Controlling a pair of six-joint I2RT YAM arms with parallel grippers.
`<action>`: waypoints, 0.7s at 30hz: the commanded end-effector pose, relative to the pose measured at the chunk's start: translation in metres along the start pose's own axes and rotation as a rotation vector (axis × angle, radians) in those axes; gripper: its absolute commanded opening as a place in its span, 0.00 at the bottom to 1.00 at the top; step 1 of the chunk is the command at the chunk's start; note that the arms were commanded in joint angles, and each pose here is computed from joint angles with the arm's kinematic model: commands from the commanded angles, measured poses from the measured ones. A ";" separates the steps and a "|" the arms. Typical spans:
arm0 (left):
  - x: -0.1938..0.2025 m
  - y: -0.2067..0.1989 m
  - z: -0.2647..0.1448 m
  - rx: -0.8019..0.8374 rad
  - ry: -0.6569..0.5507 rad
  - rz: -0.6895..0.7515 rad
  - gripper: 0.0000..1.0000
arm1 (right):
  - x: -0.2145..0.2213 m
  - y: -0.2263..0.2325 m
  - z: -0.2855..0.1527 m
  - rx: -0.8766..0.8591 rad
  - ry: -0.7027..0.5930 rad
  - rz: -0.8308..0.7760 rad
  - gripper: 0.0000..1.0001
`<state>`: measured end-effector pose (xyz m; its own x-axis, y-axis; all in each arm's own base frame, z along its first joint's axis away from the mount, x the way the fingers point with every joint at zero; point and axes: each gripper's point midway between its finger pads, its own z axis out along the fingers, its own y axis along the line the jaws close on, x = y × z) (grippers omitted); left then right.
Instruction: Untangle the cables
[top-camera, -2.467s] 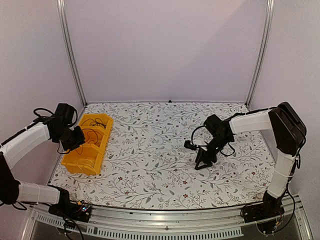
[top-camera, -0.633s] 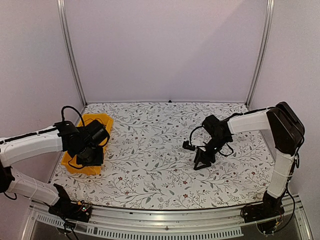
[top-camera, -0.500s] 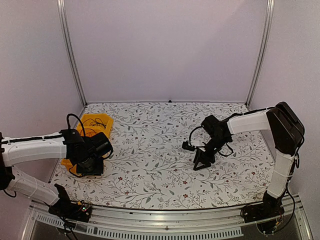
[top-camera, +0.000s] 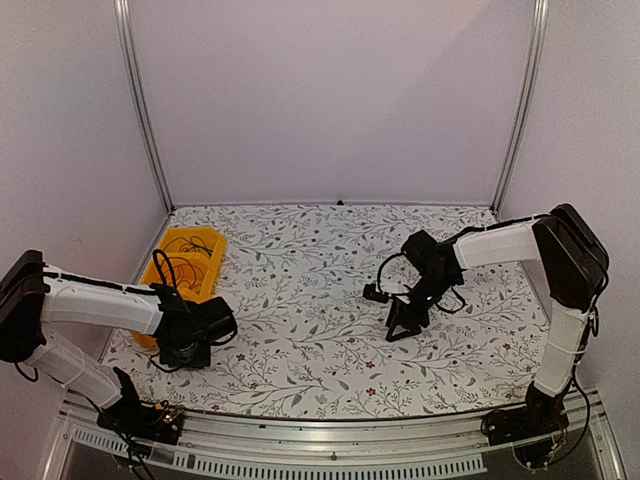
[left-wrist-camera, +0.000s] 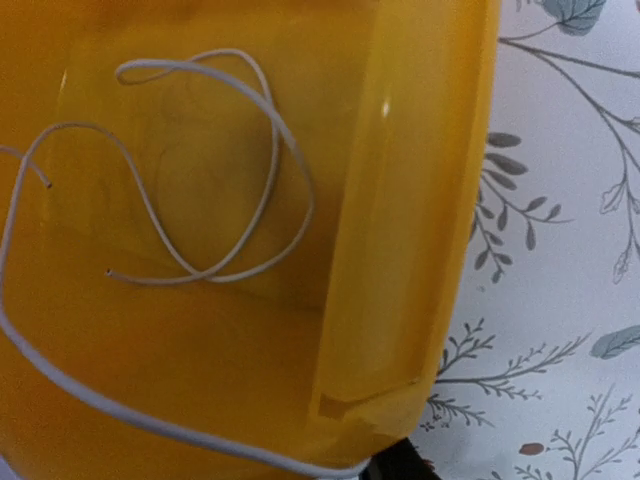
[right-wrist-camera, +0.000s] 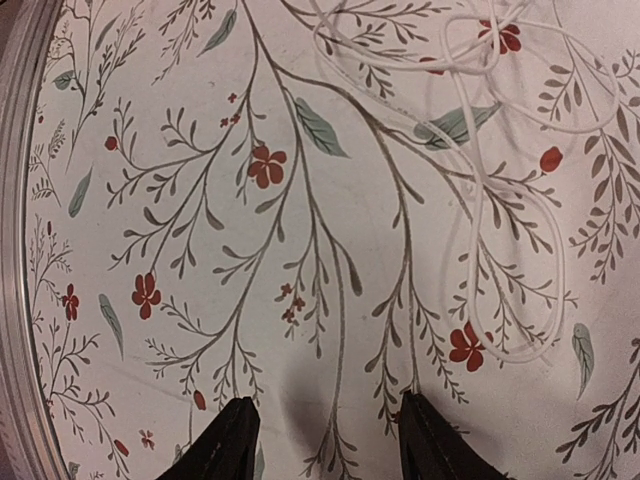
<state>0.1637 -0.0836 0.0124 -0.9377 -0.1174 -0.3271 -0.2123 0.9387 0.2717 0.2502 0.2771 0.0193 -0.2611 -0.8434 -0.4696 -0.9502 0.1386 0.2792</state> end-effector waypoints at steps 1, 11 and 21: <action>-0.010 -0.011 0.007 0.007 -0.067 0.014 0.24 | 0.019 0.003 0.015 -0.020 0.079 0.031 0.52; -0.021 -0.040 -0.031 0.133 -0.016 0.146 0.00 | 0.020 0.005 0.017 -0.032 0.082 0.034 0.52; -0.093 -0.010 -0.077 0.091 -0.168 0.091 0.00 | 0.022 0.007 0.021 -0.036 0.098 0.028 0.52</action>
<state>0.2217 -0.1486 0.0981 -0.9034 0.0153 -0.4286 -0.0429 0.9911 0.1258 0.2494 0.2810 0.0176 -0.2552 -0.8446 -0.4706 -0.9503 0.1293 0.2832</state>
